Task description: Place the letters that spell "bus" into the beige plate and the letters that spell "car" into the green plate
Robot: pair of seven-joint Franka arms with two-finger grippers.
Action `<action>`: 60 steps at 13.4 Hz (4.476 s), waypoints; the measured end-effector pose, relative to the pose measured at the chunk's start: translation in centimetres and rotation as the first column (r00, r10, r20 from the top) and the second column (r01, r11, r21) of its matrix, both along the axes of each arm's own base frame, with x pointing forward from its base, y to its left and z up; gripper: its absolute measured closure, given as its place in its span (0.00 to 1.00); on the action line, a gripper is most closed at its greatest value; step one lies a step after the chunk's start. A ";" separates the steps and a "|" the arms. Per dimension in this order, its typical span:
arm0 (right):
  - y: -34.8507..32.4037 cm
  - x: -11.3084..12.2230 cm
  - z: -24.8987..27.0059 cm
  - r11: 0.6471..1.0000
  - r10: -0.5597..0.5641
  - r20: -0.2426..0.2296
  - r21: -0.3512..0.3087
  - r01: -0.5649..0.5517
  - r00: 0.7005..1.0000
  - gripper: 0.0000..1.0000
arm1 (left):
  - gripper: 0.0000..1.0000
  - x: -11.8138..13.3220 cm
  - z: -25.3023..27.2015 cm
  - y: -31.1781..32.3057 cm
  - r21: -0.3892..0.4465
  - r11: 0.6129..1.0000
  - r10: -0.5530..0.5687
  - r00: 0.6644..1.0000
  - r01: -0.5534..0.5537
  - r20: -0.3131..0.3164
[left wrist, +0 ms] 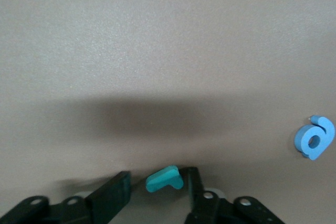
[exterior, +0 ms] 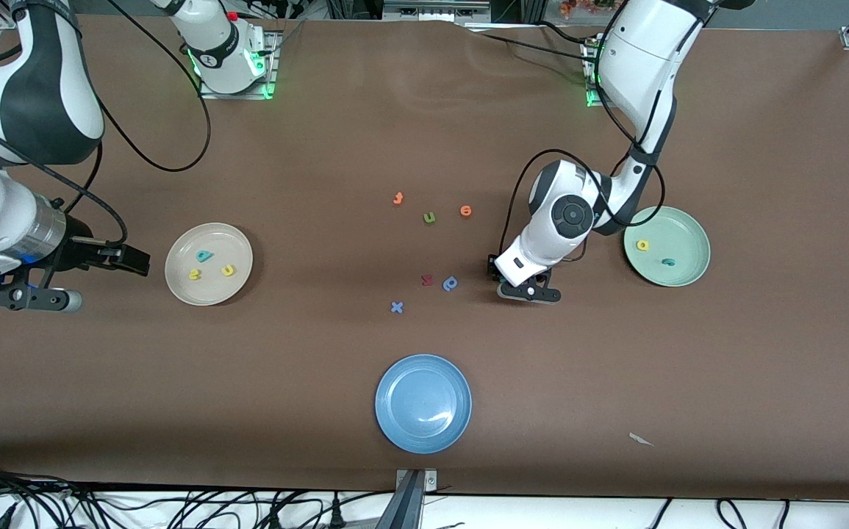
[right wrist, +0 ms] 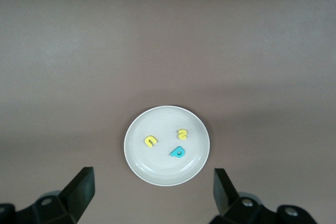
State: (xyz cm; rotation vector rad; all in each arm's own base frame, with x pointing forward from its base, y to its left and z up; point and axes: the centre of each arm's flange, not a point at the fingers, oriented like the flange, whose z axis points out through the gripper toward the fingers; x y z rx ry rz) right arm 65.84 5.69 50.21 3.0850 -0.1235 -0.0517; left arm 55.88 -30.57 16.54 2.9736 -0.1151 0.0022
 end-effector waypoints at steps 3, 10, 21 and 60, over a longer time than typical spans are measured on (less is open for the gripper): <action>0.2 0.0 0.0 1.000 0.003 0.001 0.000 -0.003 1.000 0.00 | 0.54 0.0 0.1 0.0 0.000 1.000 0.000 1.000 0.000 0.001; 0.7 -0.1 0.0 1.000 -0.022 0.003 0.002 0.022 1.000 0.00 | 0.60 0.1 0.1 0.0 0.001 1.000 -0.001 1.000 0.001 0.003; 1.0 0.2 -0.1 0.996 -0.085 0.032 0.008 0.084 0.996 0.00 | 0.67 0.5 0.3 0.6 0.013 1.000 -0.003 1.000 0.003 0.000; -1.1 -2.0 0.6 0.999 -0.050 -0.035 0.018 0.051 0.998 0.00 | 0.00 -2.3 29.0 25.9 0.269 0.930 -0.247 0.968 0.251 -0.051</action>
